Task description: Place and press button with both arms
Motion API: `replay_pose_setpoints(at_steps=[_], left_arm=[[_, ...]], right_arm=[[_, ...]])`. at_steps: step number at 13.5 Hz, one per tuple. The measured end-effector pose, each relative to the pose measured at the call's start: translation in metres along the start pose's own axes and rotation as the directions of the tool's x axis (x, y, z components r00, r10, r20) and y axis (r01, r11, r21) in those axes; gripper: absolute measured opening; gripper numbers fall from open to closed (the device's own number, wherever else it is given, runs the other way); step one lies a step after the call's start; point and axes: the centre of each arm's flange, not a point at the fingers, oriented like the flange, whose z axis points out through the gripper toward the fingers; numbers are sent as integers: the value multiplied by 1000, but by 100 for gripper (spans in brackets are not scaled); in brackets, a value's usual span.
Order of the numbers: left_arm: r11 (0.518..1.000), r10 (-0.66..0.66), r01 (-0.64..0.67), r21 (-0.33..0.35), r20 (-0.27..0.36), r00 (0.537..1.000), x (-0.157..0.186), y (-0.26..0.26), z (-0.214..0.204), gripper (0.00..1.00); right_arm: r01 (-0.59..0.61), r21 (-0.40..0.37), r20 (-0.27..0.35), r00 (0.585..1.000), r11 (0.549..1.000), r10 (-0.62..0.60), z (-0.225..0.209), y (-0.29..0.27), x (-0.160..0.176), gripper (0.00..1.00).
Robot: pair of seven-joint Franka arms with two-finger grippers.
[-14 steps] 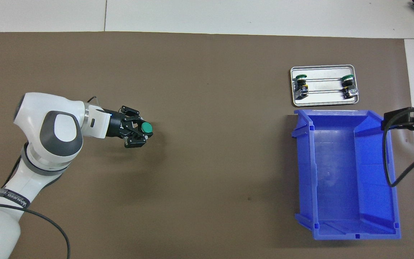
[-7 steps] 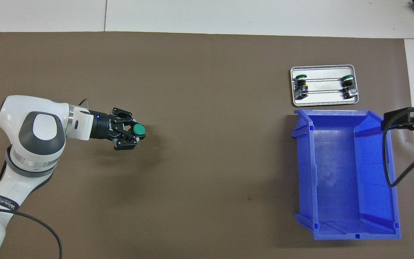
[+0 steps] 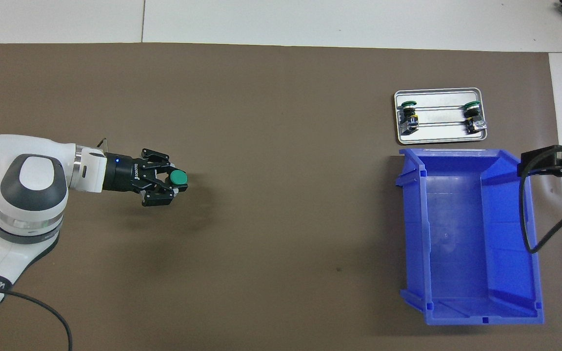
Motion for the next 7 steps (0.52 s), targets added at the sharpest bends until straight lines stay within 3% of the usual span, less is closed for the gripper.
replay_pose_setpoints(at_steps=[5, 7], left_arm=[[996, 83, -83, -12, -3, 997, -10, 3, 7, 38], [993, 114, -115, -6, -85, 990, -23, 7, 18, 38]], right_arm=[[0, 0, 0, 1000, 1000, 0, 0, 0, 0, 100], [0, 0, 0, 1000, 1000, 0, 0, 0, 0, 100]])
